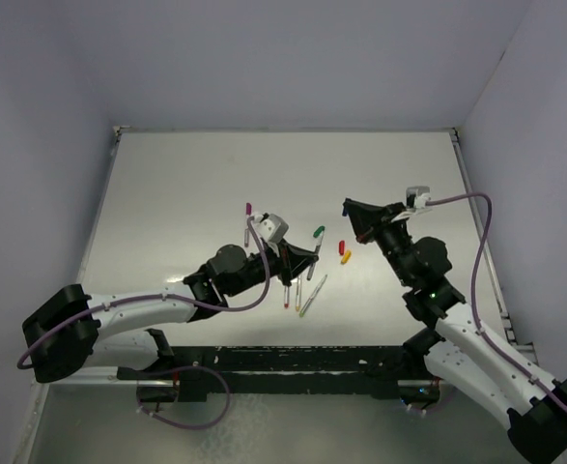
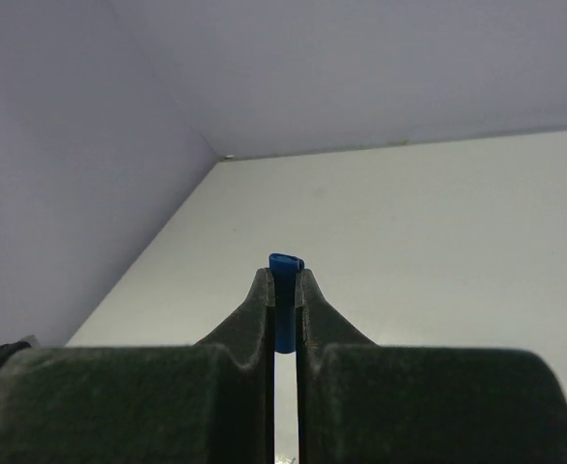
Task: Insert the pens into the pen caps
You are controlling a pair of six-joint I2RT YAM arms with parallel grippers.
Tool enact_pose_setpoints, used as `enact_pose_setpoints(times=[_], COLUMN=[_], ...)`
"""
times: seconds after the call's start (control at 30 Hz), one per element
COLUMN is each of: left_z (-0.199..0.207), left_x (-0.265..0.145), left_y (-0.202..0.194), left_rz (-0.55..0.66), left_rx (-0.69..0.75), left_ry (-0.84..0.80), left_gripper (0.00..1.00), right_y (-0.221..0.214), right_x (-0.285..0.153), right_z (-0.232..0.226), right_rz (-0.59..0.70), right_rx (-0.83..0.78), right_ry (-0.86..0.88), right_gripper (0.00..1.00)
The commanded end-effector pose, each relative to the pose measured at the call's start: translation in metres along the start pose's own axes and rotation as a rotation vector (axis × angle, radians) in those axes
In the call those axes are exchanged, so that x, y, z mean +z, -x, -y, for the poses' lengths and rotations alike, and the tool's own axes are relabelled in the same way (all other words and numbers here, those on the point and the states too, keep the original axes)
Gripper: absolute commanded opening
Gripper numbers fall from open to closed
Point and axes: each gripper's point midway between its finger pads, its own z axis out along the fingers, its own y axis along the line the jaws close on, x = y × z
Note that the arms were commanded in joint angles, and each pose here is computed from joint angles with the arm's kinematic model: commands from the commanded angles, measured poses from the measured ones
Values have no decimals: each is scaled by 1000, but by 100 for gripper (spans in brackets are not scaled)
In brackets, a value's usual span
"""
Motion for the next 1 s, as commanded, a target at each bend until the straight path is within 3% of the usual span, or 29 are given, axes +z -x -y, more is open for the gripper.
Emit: enact_pose_setpoints(times=[0.0,0.3,0.97], left_z=[24,32,28], left_x=[4,8,8], left_y=[33,35,43], left_rz=[112,117,146], left_rx=[-40,-97,-91], left_ry=[-89,-125,-95], left_gripper=[0,0,0], right_y=[29,28,14], right_x=[-4,-7,-12], right_z=[-39,-64,-71], right_rz=[105,105,58], right_rx=[39,81,144], right_ry=[188,333,386], right_gripper=[0,0,0])
